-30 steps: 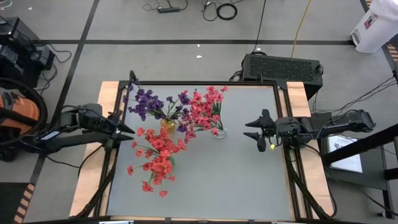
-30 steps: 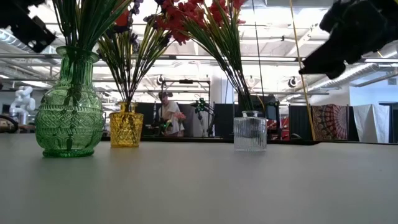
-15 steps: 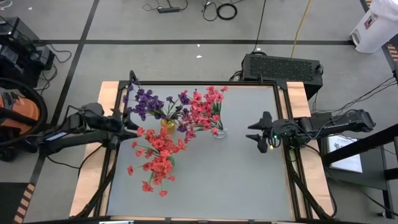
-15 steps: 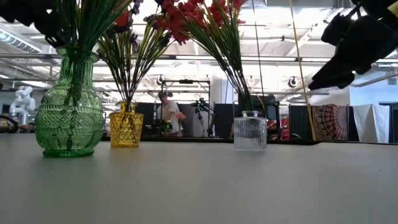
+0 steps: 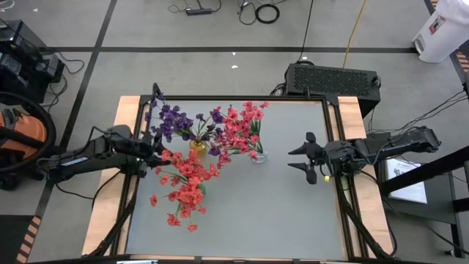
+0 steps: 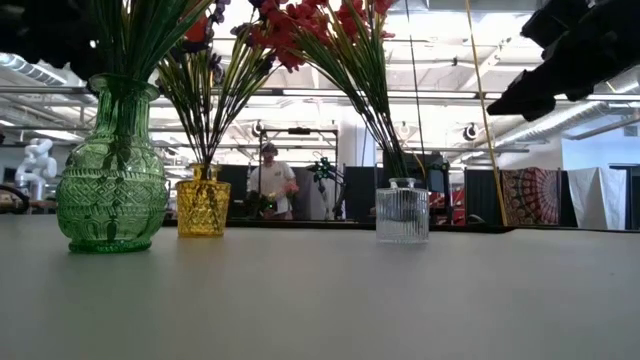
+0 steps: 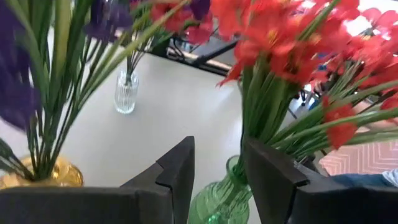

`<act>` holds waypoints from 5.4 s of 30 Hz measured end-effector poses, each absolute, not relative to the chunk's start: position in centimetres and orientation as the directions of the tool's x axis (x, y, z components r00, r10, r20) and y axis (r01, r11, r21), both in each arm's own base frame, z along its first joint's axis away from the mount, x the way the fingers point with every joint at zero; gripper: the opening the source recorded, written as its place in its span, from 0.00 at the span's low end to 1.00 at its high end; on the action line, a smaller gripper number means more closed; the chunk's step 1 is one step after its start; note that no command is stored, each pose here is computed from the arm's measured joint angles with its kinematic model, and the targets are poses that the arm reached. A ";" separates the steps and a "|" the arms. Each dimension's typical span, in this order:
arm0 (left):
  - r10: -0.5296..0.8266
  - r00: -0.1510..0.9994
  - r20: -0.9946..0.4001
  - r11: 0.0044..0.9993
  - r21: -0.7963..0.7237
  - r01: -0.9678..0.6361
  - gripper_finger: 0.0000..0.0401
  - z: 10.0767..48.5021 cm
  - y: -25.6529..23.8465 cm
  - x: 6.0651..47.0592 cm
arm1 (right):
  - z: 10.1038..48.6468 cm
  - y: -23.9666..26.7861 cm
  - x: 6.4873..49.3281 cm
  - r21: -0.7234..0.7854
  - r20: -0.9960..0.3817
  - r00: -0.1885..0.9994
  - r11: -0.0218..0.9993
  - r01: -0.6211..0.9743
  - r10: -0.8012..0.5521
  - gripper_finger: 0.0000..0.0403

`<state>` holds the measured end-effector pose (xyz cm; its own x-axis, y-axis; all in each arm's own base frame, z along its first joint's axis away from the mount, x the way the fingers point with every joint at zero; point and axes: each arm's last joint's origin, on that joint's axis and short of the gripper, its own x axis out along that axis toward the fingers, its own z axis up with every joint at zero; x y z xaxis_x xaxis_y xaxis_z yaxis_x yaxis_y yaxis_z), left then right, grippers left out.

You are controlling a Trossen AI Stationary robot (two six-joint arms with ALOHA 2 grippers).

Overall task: Sort flowers into vase by color
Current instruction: Return to Home Position

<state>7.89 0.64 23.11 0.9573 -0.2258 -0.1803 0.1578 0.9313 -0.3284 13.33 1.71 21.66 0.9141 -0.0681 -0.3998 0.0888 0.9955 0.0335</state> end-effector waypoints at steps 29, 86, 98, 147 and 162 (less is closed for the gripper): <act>-0.216 0.957 -0.197 0.932 -0.333 0.142 0.35 22.4 0.7 8.1 | 23.9 1.3 7.3 0.163 -0.096 0.995 0.986 -0.018 0.034 0.50; -0.167 0.965 -0.202 0.931 -0.355 0.087 0.35 22.4 0.9 8.1 | 19.1 1.7 8.7 0.400 -0.227 0.974 0.914 0.065 0.030 0.50; -0.168 0.965 -0.202 0.931 -0.355 0.087 0.35 22.4 0.9 8.1 | 19.1 1.7 8.7 0.400 -0.227 0.973 0.914 0.066 0.029 0.50; -0.168 0.965 -0.202 0.931 -0.355 0.088 0.35 22.4 0.9 8.1 | 19.1 1.7 8.7 0.400 -0.227 0.974 0.914 0.066 0.029 0.50; -0.168 0.965 -0.202 0.931 -0.355 0.088 0.35 22.4 0.9 8.1 | 19.1 1.7 8.7 0.399 -0.227 0.973 0.914 0.066 0.029 0.50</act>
<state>8.15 0.87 22.37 0.9649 -0.1681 -0.2020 0.0877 0.9306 -0.3555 8.71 1.71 19.11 0.9734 0.0291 -0.2274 0.0660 0.9144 0.3994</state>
